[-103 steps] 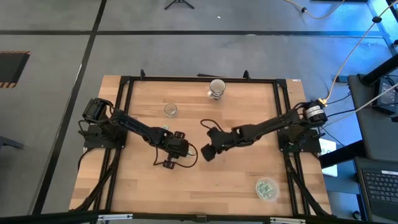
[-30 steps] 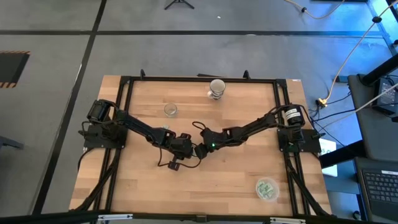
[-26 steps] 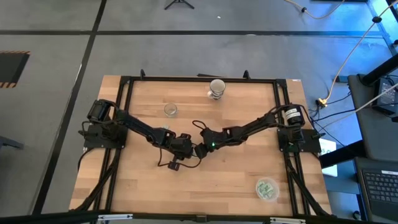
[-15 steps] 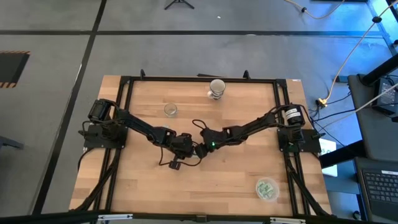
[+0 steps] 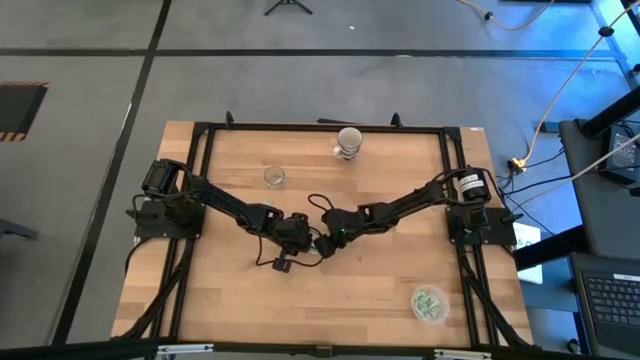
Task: Pick and place Stevia / Truvia into bins
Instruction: Put the green stevia packet into the transparent container
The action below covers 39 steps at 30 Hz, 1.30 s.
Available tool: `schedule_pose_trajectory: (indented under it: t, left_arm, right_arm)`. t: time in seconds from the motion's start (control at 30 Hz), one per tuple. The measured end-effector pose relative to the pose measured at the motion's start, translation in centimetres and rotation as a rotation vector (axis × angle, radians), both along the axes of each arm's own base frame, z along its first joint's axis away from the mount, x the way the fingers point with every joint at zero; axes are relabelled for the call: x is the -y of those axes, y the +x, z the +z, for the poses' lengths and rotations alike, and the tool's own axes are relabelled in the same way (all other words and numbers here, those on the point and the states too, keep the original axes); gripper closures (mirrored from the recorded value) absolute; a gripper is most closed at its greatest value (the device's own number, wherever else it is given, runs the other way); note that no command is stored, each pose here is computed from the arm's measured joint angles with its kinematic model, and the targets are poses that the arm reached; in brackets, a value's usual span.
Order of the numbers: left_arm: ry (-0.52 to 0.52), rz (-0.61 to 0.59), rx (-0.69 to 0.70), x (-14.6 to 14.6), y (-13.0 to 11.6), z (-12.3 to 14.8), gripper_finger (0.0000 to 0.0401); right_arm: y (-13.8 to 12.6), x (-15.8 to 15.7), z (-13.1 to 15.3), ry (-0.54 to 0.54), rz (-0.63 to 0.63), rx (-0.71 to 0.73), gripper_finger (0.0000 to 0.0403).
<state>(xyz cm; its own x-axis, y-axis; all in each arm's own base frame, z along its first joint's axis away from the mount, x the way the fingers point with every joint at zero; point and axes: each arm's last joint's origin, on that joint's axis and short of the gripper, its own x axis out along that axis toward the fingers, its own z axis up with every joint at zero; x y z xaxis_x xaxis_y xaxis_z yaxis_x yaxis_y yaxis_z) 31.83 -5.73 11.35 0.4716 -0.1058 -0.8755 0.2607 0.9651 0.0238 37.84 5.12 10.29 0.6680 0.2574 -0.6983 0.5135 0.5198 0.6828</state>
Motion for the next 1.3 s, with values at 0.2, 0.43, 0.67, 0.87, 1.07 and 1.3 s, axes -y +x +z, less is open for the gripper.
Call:
schedule_pose_trajectory:
  t: [0.2,0.43,0.67,0.87,1.07,1.3]
  left_arm:
    - [-0.011,0.032,0.003,-0.1,0.1,0.0,0.0399]
    - [-0.004,0.067,0.028,-0.3,0.3,0.1,0.0399]
    - [-0.024,0.107,0.064,-0.5,0.7,0.3,0.0399]
    - [-0.052,0.129,0.076,-0.5,0.8,0.3,0.0399]
    - [-0.068,0.127,0.112,-0.4,1.1,0.5,0.0398]
    - [0.009,0.003,0.156,0.2,1.2,0.5,0.0395]
  right_arm:
    - [0.0,-0.1,0.0,0.002,0.005,0.001,0.0309]
    - [0.1,-0.5,0.1,0.005,0.025,0.034,0.0309]
    - [0.2,-0.6,0.2,-0.005,0.037,0.044,0.0309]
    - [0.2,-0.5,0.2,-0.023,0.017,0.049,0.0309]
    - [0.2,-0.4,0.2,-0.036,0.004,0.051,0.0309]
    - [0.2,-0.4,0.2,-0.041,-0.002,0.049,0.0309]
